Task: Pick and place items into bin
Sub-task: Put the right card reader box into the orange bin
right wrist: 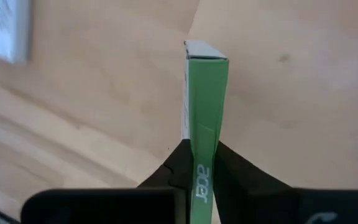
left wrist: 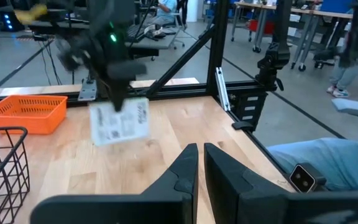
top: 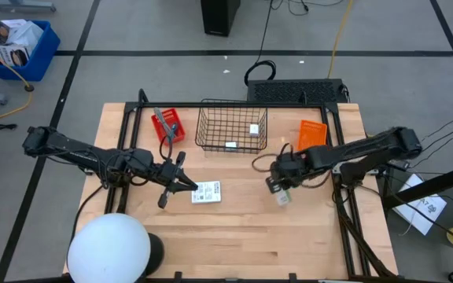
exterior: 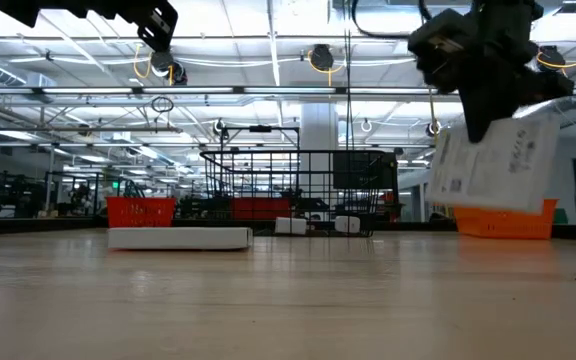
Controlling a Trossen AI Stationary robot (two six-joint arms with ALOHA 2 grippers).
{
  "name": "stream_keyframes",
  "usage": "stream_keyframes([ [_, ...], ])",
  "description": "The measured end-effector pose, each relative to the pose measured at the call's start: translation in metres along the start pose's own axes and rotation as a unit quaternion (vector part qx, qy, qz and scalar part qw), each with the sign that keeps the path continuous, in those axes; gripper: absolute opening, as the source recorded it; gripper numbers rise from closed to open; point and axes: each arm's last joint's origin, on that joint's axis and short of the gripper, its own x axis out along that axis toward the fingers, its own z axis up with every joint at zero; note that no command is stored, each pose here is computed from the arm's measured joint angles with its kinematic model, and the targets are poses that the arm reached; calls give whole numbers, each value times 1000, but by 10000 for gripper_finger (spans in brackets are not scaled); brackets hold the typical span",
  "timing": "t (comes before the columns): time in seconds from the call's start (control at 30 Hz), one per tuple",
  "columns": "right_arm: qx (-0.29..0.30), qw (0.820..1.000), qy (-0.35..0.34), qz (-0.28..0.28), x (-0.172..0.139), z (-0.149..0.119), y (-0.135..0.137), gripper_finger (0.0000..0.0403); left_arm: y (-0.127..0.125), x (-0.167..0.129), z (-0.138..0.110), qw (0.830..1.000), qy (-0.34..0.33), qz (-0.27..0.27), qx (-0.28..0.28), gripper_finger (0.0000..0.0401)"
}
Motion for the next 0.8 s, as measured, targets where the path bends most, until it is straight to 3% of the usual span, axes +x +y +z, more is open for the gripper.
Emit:
stream_keyframes([
  [0.37, 107, 985, -135, -15, -63, 17, -64, 29, 0, 0, 0, 1000, 0, 0, -6, 31],
  [0.8, 133, 967, -195, -95, -77, 55, -105, 29, 0, 0, 0, 1000, -1, 0, -12, 31],
])
